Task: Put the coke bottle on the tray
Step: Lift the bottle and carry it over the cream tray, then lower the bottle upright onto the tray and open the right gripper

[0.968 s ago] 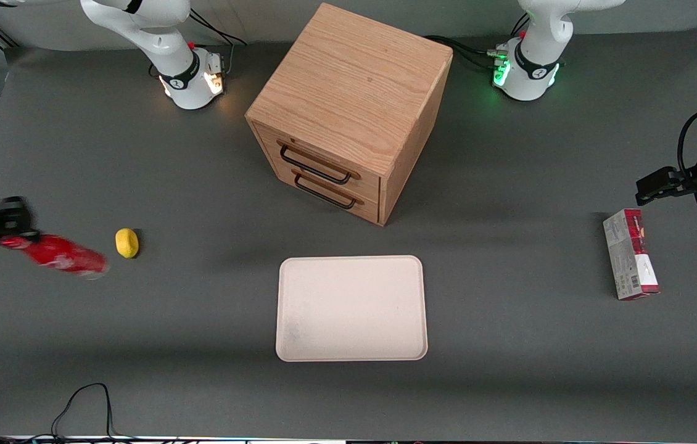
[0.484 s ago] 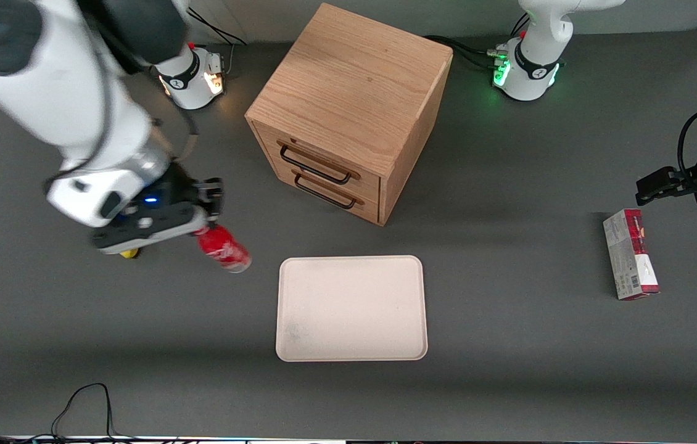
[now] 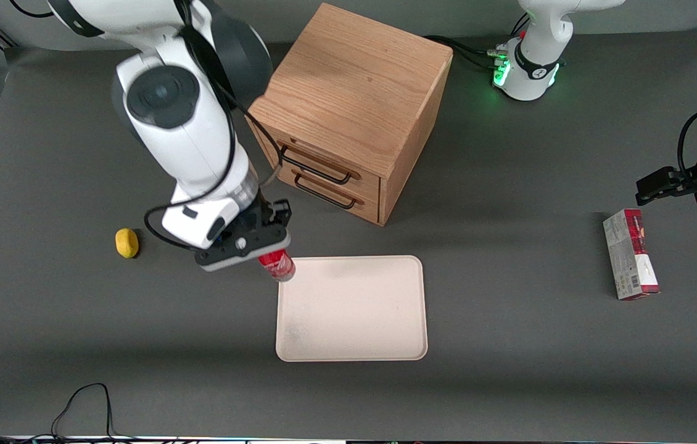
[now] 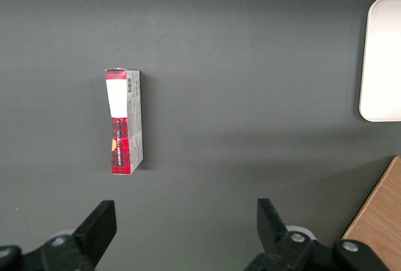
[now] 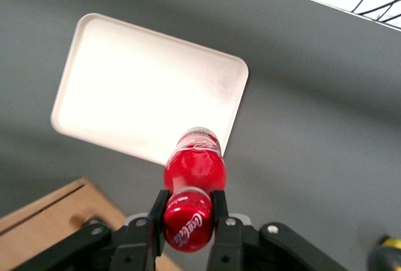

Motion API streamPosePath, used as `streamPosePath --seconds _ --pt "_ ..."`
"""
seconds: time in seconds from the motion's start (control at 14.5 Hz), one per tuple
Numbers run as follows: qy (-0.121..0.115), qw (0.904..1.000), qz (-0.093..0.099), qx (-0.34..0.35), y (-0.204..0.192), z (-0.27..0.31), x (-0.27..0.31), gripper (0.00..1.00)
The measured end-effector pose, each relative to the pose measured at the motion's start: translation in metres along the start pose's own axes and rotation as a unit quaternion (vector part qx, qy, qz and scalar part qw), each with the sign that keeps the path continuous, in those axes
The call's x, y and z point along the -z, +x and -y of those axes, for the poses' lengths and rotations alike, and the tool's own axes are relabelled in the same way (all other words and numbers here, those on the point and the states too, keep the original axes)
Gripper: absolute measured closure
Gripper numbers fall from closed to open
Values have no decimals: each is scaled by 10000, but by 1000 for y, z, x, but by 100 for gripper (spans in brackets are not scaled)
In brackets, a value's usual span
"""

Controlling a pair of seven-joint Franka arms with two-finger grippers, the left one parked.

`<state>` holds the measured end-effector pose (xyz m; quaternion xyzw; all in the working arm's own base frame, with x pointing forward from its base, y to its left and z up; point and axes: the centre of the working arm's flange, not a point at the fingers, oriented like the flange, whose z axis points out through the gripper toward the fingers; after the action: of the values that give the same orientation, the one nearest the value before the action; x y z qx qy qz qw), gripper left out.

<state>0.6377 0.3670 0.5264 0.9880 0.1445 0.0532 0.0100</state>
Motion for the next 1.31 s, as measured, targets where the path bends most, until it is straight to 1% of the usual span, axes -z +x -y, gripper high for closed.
streamPosePath --seconds 0.21,0.35,0.55,0.9,1.18,1.31 --pt "-53 10000 32 19 20 5 -79 68" --pt "-50 10000 2 30 29 8 -125 68" --pt "-51 10000 -35 2 36 5 -169 68" --pt "-42 9999 -74 -72 41 -7 -191 68" --pt "-40 10000 -54 -64 40 -6 -207 68" --pt "-32 9999 -86 -62 40 -6 -210 68"
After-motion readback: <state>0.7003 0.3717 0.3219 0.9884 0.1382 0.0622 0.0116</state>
